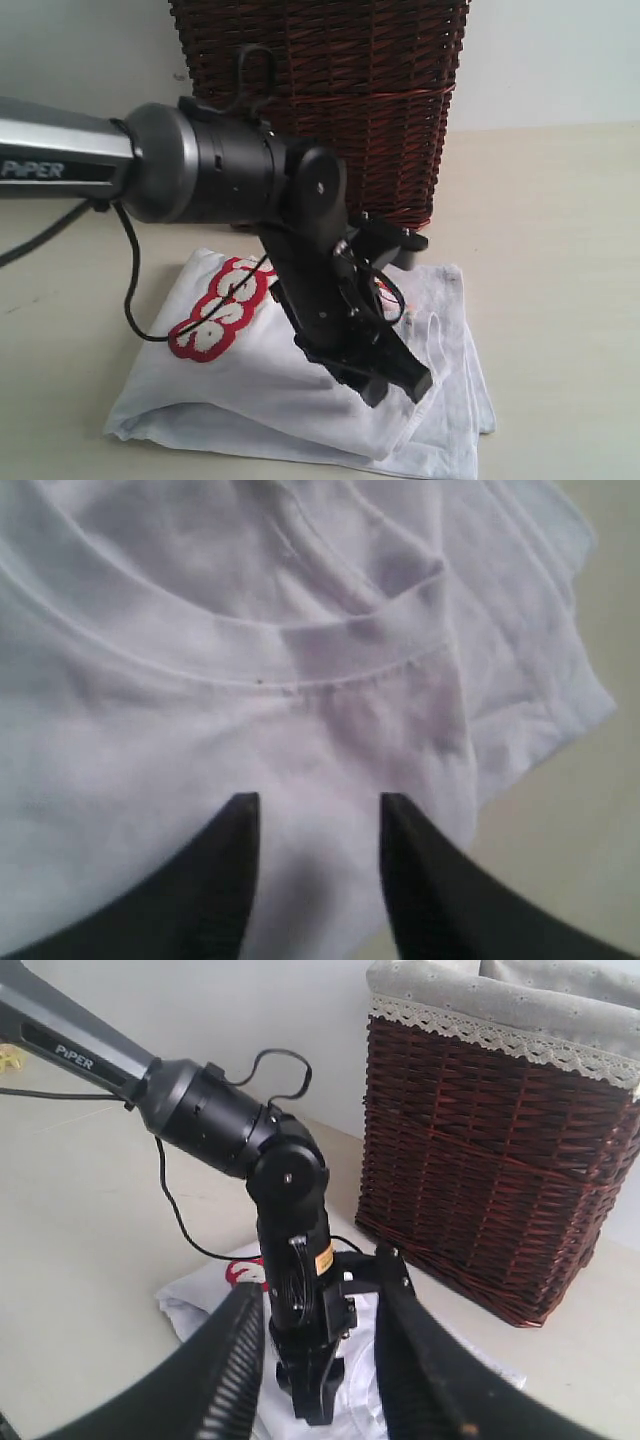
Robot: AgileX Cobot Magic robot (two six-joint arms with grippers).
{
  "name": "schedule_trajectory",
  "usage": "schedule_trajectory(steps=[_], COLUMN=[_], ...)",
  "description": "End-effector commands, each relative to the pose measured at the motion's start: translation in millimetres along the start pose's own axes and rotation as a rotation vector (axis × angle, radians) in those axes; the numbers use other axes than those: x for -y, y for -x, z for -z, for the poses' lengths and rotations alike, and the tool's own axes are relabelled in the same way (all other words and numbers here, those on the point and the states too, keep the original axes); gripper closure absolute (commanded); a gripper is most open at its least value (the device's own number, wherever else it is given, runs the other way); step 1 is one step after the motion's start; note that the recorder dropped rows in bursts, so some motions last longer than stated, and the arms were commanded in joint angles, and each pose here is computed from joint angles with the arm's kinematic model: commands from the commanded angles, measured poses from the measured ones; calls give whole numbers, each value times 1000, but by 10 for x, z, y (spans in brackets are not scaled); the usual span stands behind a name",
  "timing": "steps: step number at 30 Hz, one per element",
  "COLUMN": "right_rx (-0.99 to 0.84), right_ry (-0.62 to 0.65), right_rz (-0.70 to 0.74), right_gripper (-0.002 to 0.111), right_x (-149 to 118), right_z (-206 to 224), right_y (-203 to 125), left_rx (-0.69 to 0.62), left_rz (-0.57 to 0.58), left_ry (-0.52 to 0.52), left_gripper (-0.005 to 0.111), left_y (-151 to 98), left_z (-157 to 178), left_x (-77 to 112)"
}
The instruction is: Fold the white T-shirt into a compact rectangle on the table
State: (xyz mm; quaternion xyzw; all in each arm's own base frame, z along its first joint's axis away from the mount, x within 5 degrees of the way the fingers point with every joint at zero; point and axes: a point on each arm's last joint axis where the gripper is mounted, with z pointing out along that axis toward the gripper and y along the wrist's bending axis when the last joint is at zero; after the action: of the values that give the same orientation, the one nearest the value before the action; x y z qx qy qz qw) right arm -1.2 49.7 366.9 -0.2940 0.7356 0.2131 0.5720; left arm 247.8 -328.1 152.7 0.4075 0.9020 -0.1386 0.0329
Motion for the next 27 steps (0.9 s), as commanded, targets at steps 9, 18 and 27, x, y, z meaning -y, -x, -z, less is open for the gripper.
schedule_trajectory(steps=[9, 18, 27], right_rx=[1, -1, -10], right_ry=[2, 3, 7], right_rz=[-9, -18, -25], right_gripper=[70, 70, 70], right_x=[-2, -3, 3], right_z=[-5, -5, -25], right_y=[-11, -13, -40], left_rx=[124, 64, 109], left_rz=[-184, -140, -201], left_ry=[103, 282, 240], left_gripper=[41, 74, 76], left_y=[80, 50, 121], left_z=[-313, -515, -149], left_x=[373, 184, 307])
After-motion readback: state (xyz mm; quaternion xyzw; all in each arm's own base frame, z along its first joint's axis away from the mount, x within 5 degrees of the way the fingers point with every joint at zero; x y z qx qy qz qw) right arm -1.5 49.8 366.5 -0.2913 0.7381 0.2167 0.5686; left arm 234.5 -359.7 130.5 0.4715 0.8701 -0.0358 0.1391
